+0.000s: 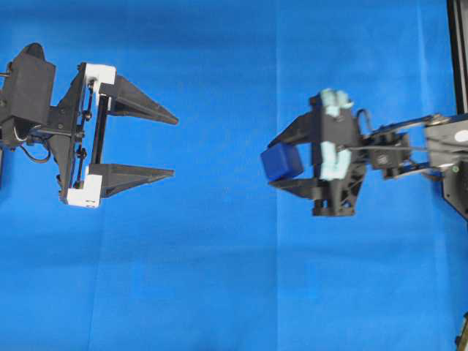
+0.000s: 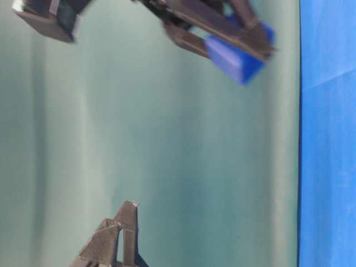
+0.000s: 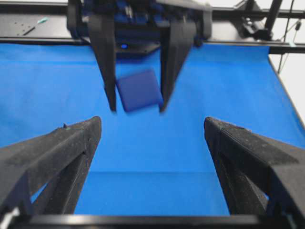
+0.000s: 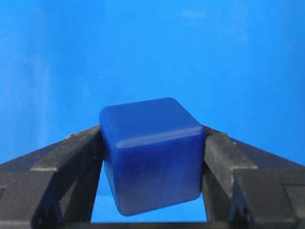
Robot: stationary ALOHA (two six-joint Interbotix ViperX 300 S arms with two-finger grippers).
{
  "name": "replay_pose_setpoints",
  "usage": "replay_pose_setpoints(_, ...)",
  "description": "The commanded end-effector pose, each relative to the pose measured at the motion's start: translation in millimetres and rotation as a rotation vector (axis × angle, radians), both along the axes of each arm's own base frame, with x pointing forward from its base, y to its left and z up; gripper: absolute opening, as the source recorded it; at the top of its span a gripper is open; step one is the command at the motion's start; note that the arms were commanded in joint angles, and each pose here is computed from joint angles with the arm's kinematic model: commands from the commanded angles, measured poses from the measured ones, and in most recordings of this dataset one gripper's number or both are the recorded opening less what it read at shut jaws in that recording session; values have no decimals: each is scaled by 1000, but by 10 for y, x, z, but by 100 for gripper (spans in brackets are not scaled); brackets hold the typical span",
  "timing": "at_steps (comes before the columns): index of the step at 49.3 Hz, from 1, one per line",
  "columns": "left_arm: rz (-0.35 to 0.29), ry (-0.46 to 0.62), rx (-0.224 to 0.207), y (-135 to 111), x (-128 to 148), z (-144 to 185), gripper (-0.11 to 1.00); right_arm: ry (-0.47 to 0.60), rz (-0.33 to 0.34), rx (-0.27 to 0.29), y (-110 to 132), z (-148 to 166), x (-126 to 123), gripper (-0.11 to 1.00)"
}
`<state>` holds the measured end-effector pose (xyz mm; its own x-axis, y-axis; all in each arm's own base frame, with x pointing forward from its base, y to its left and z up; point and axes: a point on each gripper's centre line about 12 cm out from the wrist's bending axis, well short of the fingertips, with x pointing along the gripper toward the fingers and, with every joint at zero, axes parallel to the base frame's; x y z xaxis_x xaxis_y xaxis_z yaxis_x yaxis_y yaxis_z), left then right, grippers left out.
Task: Handover the blue block to the right arm after grasping it with the left arm, then place it in the designated position.
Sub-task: 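Lower the cube with the right gripper and release it on the table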
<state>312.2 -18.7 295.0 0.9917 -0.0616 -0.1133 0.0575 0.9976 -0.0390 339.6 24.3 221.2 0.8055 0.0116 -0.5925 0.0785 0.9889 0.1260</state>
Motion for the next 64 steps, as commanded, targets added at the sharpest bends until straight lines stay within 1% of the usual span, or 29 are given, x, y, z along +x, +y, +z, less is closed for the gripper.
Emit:
replay_pose_setpoints(1,1,-44,-3,4,12,154,93,-17,8,26,38,-34,102,48)
replay_pose_setpoints(8,-1,-43,0,-2,14,149,93,0,19,64,88,-282,229,48)
replay_pose_setpoints(16,1,-43,-1,3,15,149,93,15,38,82,129,-521,325,48)
replay_pose_setpoints(38,10,-41,-4,32,16,147,93,-7,96,138,273,-965,521,48)
replay_pose_setpoints(49,13,-41,-4,42,17,147,93,9,112,140,341,-1089,589,48)
replay_pose_setpoints(64,13,-39,-10,37,19,142,93,14,120,140,379,-1111,591,48)
